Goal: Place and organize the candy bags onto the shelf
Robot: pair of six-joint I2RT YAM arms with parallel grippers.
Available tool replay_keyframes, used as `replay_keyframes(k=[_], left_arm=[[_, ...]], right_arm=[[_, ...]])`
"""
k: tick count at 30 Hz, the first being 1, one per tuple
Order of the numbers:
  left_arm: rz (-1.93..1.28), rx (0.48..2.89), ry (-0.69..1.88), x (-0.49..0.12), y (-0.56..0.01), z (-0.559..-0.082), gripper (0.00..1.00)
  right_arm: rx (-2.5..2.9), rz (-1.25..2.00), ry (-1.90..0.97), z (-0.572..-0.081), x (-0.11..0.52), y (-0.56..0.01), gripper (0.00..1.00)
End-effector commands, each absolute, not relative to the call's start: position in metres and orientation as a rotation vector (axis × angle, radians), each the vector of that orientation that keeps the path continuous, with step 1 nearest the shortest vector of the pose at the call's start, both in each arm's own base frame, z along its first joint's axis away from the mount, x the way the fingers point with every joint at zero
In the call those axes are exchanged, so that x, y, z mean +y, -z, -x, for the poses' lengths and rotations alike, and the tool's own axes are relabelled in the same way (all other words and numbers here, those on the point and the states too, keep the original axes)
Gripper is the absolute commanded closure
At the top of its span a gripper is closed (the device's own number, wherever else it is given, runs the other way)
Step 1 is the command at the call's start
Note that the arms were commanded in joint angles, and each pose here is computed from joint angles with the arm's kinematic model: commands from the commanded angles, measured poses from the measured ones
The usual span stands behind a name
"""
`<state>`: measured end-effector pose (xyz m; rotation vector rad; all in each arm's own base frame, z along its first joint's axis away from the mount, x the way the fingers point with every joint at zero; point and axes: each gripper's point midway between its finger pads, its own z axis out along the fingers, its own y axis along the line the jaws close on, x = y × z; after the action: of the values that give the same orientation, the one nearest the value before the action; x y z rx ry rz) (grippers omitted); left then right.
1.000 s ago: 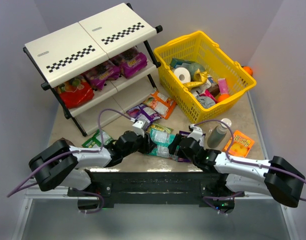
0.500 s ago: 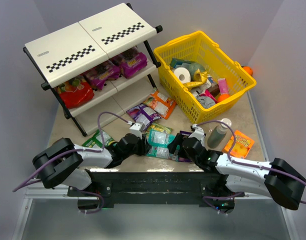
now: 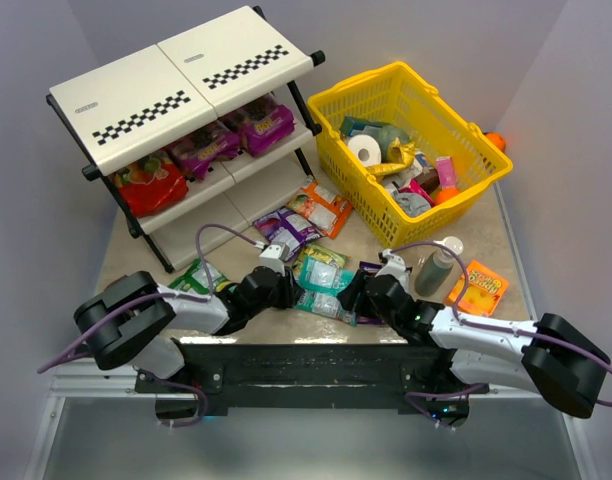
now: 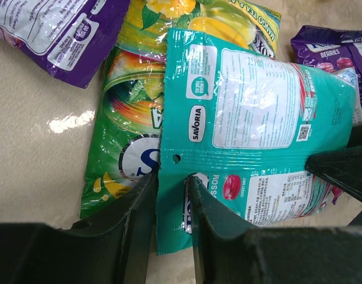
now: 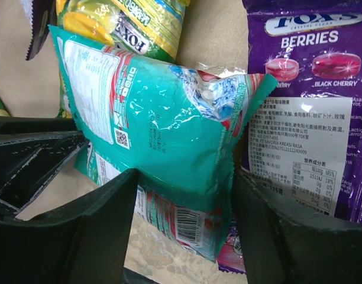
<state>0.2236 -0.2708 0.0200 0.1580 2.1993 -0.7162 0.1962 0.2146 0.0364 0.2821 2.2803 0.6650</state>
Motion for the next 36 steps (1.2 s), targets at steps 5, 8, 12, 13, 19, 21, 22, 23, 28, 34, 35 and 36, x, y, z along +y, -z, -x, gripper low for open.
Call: replay_keyframes(k=[5, 8, 12, 13, 19, 21, 22, 23, 28, 34, 35, 36], left_arm=[[-0.16, 2.288, 0.589, -0.248, -0.003, -0.214, 0.64], [-0.161, 2.275, 0.591, -0.248, -0.008, -0.216, 0.63], [-0.162, 2.264, 0.586, -0.247, -0.015, -0.217, 0.62], [-0.155, 2.249, 0.592, -0.247, -0.021, -0.218, 0.61], [-0.123, 2.163, 0.558, -0.239, -0.068, -0.229, 0.54], [-0.12, 2.136, 0.537, -0.234, -0.088, -0.232, 0.51], [-0.095, 2.089, 0.543, -0.23, -0.108, -0.235, 0.47], [-0.094, 2.08, 0.523, -0.226, -0.119, -0.235, 0.45], [-0.063, 1.966, 0.522, -0.204, -0.183, -0.233, 0.3], [-0.102, 1.873, 0.535, -0.181, -0.231, -0.218, 0.17], [-0.093, 1.86, 0.539, -0.177, -0.237, -0.216, 0.16], [-0.078, 1.828, 0.566, -0.173, -0.249, -0.212, 0.15]], right_arm=[[2.298, -0.285, -0.617, -0.197, 0.21, -0.047, 0.52], [2.305, -0.294, -0.6, -0.195, 0.206, -0.046, 0.61], [2.297, -0.298, -0.616, -0.194, 0.205, -0.053, 0.8], [2.29, -0.299, -0.626, -0.194, 0.205, -0.056, 0.82], [2.249, -0.29, -0.726, -0.195, 0.216, -0.085, 1.0], [2.228, -0.279, -0.77, -0.195, 0.221, -0.098, 1.0], [2.211, -0.275, -0.797, -0.196, 0.225, -0.109, 1.0], [2.199, -0.267, -0.82, -0.196, 0.228, -0.116, 1.0], [2.129, -0.223, -0.945, -0.201, 0.248, -0.163, 1.0], [2.029, -0.154, -1.065, -0.213, 0.279, -0.218, 1.0], [2.026, -0.137, -1.066, -0.217, 0.284, -0.222, 1.0], [2.043, -0.126, -1.061, -0.221, 0.292, -0.219, 1.0]])
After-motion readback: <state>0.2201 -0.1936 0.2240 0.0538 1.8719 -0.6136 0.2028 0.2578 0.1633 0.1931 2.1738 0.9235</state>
